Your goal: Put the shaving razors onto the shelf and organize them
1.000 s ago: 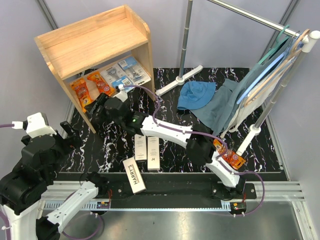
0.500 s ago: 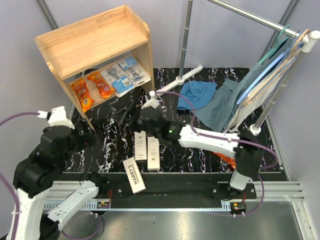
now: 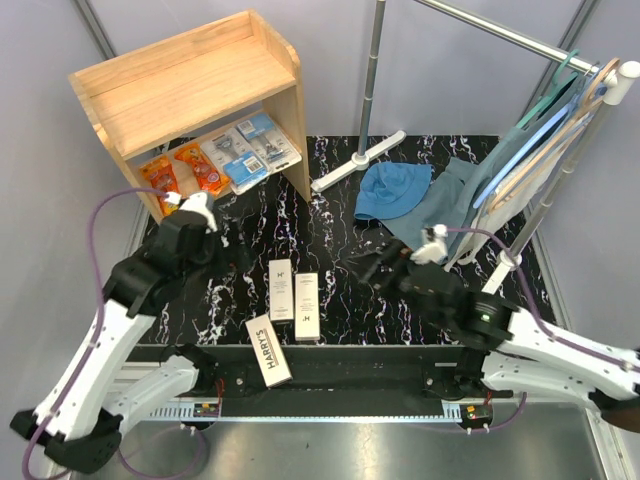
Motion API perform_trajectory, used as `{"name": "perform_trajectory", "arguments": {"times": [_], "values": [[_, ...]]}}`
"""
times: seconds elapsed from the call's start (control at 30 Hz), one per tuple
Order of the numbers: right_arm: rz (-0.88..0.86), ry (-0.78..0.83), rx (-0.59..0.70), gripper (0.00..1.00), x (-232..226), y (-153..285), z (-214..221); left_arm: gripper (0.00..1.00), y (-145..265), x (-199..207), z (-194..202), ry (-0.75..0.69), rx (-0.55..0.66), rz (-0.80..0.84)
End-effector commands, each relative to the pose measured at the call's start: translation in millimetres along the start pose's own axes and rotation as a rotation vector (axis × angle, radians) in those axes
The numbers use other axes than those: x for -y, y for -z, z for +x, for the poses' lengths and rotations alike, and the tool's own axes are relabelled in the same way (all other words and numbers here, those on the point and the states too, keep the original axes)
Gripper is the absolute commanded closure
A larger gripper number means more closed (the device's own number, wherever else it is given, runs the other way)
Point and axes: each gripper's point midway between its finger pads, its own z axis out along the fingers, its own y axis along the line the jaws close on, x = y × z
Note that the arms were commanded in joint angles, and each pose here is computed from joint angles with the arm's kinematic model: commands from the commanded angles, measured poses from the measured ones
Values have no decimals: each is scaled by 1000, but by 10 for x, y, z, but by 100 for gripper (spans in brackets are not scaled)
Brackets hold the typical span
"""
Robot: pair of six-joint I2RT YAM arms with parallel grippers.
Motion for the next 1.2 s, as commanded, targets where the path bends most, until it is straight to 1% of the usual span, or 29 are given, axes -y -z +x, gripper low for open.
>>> {"name": "perform_trajectory", "arguments": {"times": [0.0, 0.03, 0.07, 0.13, 0.2, 0.3, 0.37, 0.4, 0.43, 0.47, 0.7, 0.77, 0.83, 0.87, 0.93, 0.97, 1.17], "values": [[162, -20, 77, 9, 638, 410, -242, 1, -146, 552, -112, 21, 11, 189], [207, -11, 75, 9, 781, 492, -256, 1, -228, 616, -80, 16, -12, 190], [195, -25, 84, 9, 788, 586, -311, 1, -244, 732, -23, 4, -32, 215], [234, -19, 93, 9, 926, 696, -359, 1, -360, 917, 14, -3, -57, 235], [230, -34, 102, 9, 951, 790, -412, 1, -410, 1135, 98, -33, -82, 277], [255, -23, 98, 9, 1047, 898, -442, 1, -589, 1436, 271, -62, -148, 314], [251, -27, 102, 9, 1053, 933, -464, 1, -618, 1649, 321, -46, -161, 379], [252, -26, 103, 9, 1057, 945, -472, 1, -677, 1709, 368, -47, -172, 382], [247, -26, 103, 9, 1042, 951, -477, 1, -657, 1809, 426, -44, -193, 417], [247, -24, 106, 9, 1042, 953, -484, 1, -656, 1928, 414, -39, -187, 461], [248, -14, 98, 7, 988, 971, -499, 1, -845, 2339, 672, -77, -258, 552], [248, -14, 101, 8, 987, 985, -513, 1, -876, 2475, 736, -84, -279, 606], [250, -19, 105, 7, 1001, 1018, -532, 1, -993, 2546, 858, -81, -317, 621], [252, -30, 115, 7, 1010, 1032, -553, 1, -1000, 2640, 857, -75, -315, 666], [262, -38, 125, 7, 1050, 1125, -610, 1, -1121, 2699, 969, -61, -344, 676], [288, -38, 135, 7, 1127, 1179, -637, 1, -1128, 2804, 961, -58, -339, 721], [296, -70, 174, 7, 1218, 1419, -801, 3, -1415, 3262, 1247, -86, -445, 787]]}}
